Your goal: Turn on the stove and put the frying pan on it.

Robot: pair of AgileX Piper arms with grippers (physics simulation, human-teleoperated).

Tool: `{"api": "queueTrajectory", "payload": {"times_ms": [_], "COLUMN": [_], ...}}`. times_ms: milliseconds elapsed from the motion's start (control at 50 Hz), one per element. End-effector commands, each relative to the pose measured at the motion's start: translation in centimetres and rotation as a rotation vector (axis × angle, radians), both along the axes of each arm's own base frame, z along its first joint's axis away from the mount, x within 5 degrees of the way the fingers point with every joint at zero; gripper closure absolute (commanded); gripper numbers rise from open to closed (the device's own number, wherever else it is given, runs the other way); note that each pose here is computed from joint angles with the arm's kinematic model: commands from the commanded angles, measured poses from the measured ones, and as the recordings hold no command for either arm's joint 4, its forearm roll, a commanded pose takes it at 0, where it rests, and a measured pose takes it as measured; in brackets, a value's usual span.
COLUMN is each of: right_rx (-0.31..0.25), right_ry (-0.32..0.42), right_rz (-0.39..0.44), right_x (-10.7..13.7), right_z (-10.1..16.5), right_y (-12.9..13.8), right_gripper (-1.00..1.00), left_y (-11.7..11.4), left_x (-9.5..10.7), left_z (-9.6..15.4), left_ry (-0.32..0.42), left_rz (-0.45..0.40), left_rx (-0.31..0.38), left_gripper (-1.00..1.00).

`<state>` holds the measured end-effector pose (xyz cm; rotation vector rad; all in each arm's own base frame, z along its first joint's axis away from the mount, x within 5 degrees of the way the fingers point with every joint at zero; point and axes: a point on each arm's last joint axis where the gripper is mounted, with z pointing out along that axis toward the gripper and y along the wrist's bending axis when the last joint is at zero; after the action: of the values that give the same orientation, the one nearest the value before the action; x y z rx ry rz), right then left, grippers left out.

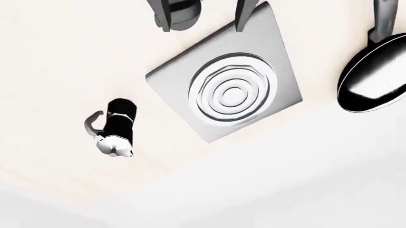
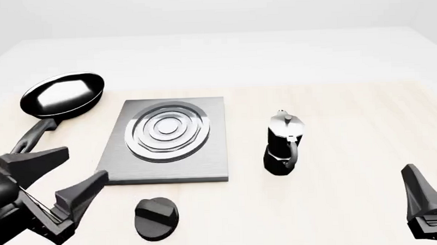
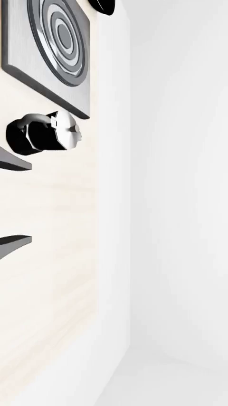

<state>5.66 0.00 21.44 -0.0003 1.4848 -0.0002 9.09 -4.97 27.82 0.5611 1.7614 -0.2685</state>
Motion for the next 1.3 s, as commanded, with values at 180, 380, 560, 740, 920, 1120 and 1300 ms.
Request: {"api": "queueTrajectory", "payload": {"times_ms": [180,380,560,740,920,1120,1300], "right_rx": [0.000,0.000,0.000,0.000,0.000,0.000,0.000], "right_ry": [0.000,0.000,0.000,0.000,0.000,0.000,0.000], "right_rz": [0.000,0.000,0.000,0.000,0.000,0.000,0.000], "right_x": [0.0,0.0,0.0,0.0,0.0,0.0,0.0], "right_z": [0.0,0.0,0.0,0.0,0.0,0.0,0.0], "right_y": [0.0,0.0,0.0,0.0,0.0,0.0,0.0], "right_gripper": [-1.00,-1.00,-1.00,-1.00,-1.00,-1.00,-1.00], "left_y": [2.3,2.6,3.1,3.7,4.6,6.3,7.9], "left_x": [0.9,2.6,4.4,6.8,9.5,13.0,15.3], "left_z": [3.3,3.9,4.6,5.2,5.5,5.5,4.9], "left_ry": [-0.137,-0.151,-0.162,-0.160,-0.149,-0.107,-0.074], "left_rz": [0.210,0.265,0.326,0.374,0.428,0.499,0.547], "left_rx": [0.085,0.116,0.135,0.162,0.190,0.226,0.251], "left_gripper": [-1.00,-1.00,-1.00,-1.00,-1.00,-1.00,-1.00]}}
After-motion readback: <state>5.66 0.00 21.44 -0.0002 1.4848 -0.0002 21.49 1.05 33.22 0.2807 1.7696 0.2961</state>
